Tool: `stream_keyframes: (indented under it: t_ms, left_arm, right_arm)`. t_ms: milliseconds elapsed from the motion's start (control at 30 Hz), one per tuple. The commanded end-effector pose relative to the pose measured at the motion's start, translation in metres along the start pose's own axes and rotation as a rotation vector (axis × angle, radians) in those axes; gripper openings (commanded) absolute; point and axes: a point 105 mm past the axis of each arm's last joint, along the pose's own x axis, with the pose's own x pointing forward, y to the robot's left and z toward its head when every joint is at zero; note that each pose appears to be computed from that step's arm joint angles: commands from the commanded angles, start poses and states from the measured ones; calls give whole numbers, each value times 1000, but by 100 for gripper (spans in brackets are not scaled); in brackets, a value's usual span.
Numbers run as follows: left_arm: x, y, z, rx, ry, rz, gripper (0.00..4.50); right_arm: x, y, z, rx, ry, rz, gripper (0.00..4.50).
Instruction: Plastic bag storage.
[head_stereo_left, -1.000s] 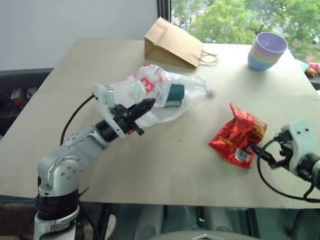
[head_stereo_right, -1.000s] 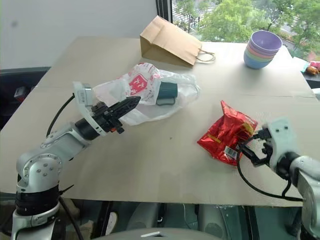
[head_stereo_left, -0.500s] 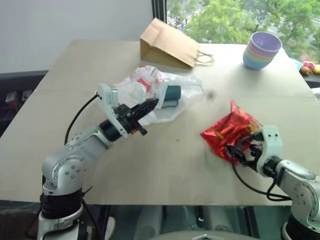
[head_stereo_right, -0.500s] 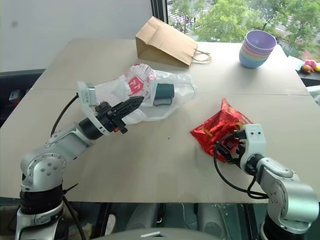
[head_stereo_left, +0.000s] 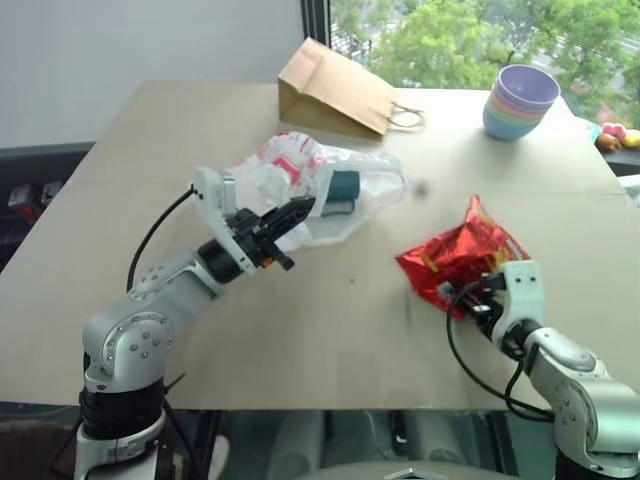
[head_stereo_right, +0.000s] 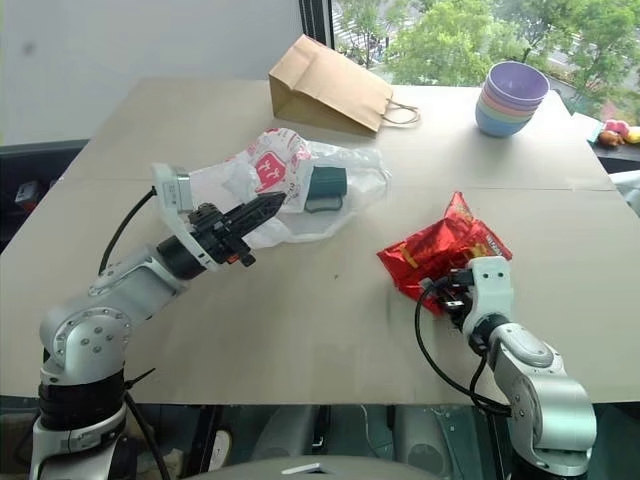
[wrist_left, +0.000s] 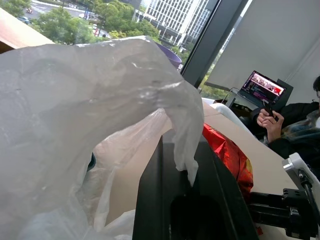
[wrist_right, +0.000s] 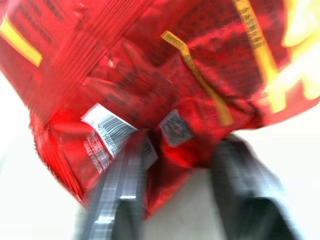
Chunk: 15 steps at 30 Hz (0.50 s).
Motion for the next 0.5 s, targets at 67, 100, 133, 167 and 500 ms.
stream_keyframes:
  t_ms: [67, 100, 133, 167, 500]
  left_arm:
    - [-4, -3, 18, 35, -48, -22, 0]
    - [-4, -1, 20, 38, -49, -23, 0]
    - [-4, 0, 21, 40, -52, -22, 0]
    - [-5, 1, 24, 42, -57, -20, 0]
    - [-10, 5, 40, 34, -99, -18, 0]
  right_arm:
    - [-8, 17, 25, 19, -116, 143, 9]
    - [-8, 19, 26, 27, -122, 163, 9]
    - [-7, 21, 28, 26, -131, 181, 9]
    - [-7, 23, 31, 22, -143, 202, 9]
    - [-16, 80, 60, -49, -190, 541, 9]
